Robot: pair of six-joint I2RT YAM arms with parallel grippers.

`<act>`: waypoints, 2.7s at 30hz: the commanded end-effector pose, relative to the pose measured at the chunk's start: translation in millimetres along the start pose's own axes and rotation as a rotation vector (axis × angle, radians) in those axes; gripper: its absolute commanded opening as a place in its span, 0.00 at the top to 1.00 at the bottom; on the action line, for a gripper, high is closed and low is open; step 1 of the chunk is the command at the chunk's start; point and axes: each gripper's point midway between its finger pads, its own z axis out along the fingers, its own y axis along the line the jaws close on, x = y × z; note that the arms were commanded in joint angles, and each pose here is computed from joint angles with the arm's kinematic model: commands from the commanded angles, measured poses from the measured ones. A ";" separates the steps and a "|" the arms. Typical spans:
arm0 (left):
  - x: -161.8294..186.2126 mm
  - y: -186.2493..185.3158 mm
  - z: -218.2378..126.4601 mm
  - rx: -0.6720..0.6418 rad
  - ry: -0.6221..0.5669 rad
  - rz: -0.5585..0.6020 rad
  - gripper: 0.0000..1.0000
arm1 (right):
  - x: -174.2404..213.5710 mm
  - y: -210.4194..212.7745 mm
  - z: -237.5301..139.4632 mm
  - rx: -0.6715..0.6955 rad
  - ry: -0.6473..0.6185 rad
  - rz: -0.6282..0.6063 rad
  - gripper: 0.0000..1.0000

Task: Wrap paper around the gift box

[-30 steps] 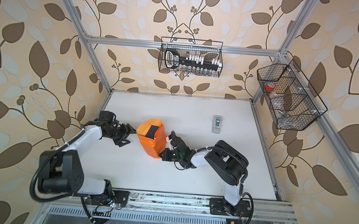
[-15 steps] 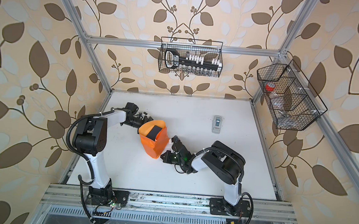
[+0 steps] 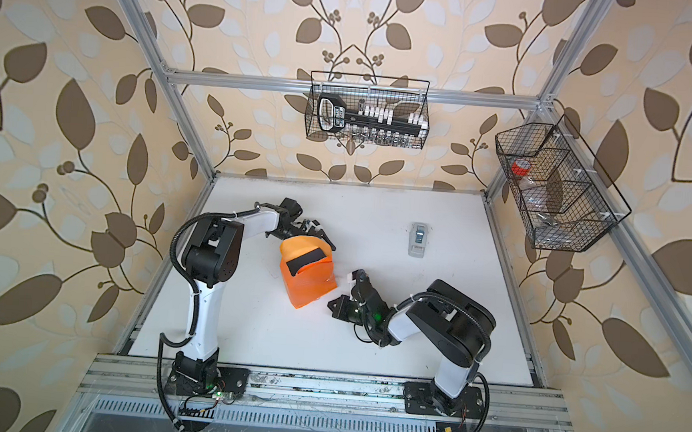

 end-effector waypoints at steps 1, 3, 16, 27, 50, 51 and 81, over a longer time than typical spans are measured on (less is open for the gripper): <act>4.4 -21.3 10.4 0.028 0.034 0.023 0.28 | -7.8 -24.5 -24.1 0.058 -0.055 0.021 0.94; 7.2 -26.5 20.0 0.026 0.052 0.035 0.28 | -11.2 -33.8 -37.8 0.076 -0.075 0.016 0.93; -9.3 -69.6 -24.2 -0.235 -0.183 0.141 0.18 | -84.0 -23.1 -134.9 0.194 -0.361 -0.114 0.55; 31.2 -104.1 -163.7 -0.582 -0.599 0.203 0.01 | -130.7 59.7 -156.3 0.059 -0.362 -0.299 0.34; 177.5 -6.7 -139.6 -0.370 -0.918 0.320 0.01 | -76.3 121.7 -84.8 -0.151 -0.292 -0.936 0.30; 175.6 -6.9 -136.7 -0.377 -0.915 0.333 0.01 | -78.1 125.6 -83.7 -0.161 -0.301 -0.941 0.29; 180.1 -12.0 -101.6 -0.347 -0.882 0.509 0.01 | -101.7 130.7 -55.2 -0.155 -0.264 -0.857 0.30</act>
